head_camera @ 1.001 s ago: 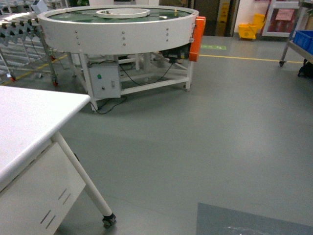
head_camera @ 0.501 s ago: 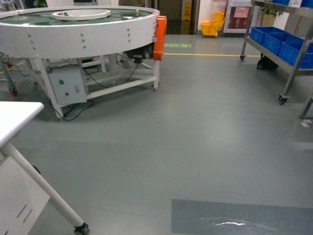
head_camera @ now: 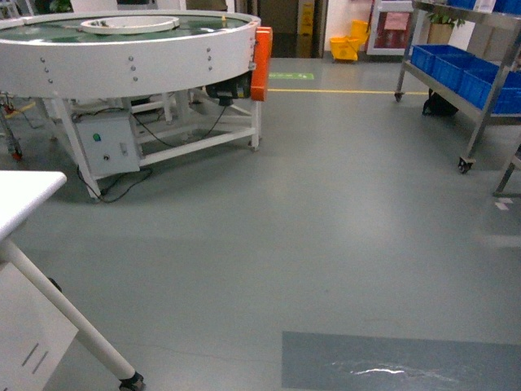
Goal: Pick red block from blue box to shelf
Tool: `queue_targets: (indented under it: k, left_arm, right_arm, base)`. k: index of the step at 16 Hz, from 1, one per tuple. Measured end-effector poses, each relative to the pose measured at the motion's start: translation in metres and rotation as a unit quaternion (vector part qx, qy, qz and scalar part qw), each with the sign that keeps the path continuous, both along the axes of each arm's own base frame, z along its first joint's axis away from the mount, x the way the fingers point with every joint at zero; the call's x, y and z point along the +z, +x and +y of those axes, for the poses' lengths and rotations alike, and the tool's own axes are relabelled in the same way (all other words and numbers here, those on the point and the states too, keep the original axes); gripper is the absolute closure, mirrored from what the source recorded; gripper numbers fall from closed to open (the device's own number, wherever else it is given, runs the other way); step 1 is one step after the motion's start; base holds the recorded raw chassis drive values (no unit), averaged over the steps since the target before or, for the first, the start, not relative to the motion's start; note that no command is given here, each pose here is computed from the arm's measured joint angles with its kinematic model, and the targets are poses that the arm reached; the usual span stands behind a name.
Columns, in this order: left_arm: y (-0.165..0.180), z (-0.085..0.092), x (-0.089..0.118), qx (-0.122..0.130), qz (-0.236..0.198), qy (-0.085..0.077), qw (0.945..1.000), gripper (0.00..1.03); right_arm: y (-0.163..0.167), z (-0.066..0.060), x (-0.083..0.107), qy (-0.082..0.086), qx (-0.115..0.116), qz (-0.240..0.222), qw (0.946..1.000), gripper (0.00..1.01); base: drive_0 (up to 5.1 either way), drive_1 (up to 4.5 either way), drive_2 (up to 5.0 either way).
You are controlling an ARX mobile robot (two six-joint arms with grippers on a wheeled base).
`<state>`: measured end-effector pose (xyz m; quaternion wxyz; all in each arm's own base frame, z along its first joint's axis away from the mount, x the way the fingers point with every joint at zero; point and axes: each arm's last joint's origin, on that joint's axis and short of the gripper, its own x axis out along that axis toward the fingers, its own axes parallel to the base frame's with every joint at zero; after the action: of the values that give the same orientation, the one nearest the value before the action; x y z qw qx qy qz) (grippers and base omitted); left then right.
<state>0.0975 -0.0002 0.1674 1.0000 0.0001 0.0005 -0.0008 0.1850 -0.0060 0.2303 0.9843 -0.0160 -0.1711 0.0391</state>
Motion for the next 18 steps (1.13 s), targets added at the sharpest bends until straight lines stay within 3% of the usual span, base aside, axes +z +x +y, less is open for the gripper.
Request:
queue_targets:
  k: [18]
  left_arm:
    - [0.0, 0.0, -0.0003, 0.0, 0.001, 0.0, 1.0, 0.05]
  right_arm:
    - [-0.0001, 0.0002, -0.0001, 0.0, 0.001, 0.001, 1.0, 0.73]
  base:
    - [0.0, 3.99, -4.1]
